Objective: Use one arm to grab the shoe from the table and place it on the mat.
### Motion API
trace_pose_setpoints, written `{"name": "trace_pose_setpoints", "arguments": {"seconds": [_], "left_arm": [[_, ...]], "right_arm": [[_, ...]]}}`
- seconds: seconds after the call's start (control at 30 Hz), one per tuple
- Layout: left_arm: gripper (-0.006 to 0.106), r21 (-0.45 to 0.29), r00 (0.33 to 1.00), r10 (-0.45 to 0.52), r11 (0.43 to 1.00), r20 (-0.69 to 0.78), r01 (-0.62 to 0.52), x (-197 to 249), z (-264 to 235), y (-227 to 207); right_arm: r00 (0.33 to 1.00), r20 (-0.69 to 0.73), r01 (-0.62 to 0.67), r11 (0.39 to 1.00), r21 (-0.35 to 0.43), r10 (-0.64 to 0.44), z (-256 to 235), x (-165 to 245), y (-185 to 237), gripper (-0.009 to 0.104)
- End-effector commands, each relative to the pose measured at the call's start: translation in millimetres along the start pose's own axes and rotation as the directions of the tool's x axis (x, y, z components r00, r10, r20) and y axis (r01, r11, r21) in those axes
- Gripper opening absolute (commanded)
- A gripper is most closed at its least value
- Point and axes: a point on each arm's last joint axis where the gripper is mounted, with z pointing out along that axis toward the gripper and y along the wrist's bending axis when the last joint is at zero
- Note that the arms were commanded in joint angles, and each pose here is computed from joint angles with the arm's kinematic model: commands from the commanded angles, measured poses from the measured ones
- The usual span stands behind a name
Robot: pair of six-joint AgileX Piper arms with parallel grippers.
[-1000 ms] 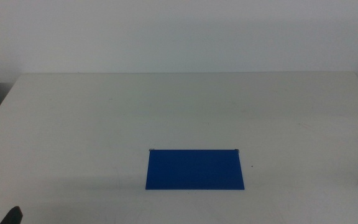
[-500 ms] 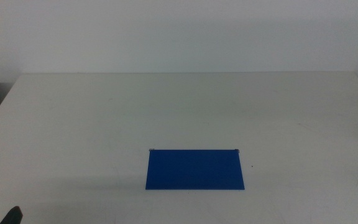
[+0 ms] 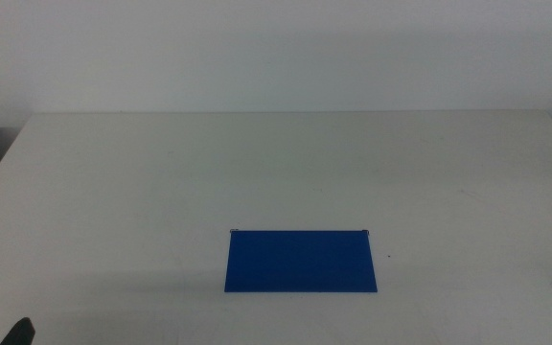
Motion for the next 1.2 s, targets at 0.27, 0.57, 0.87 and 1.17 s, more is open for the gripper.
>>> {"name": "trace_pose_setpoints", "arguments": {"seconds": [0.27, 0.57, 0.87, 1.17], "left_arm": [[0.094, 0.001, 0.996, -0.011, 1.0, 0.087, 0.011, -6, -1, 0], [0.094, 0.001, 0.996, -0.011, 1.0, 0.087, 0.011, -6, -1, 0], [0.094, 0.001, 0.996, -0.011, 1.0, 0.087, 0.011, -6, -1, 0], [0.094, 0.001, 0.996, -0.011, 1.0, 0.087, 0.011, -6, -1, 0]], "right_arm": [[0.993, 0.064, -0.098, 0.994, 0.054, 0.095, 29, -53, -14, 0.092], [0.977, 0.036, -0.209, 0.977, 0.03, 0.208, 74, -73, -30, 0.092], [0.973, -0.02, -0.23, 0.973, 0.028, 0.231, 134, -81, -26, 0.092], [0.97, -0.09, -0.22, 0.974, 0.05, 0.224, 192, -78, -20, 0.092]]}}
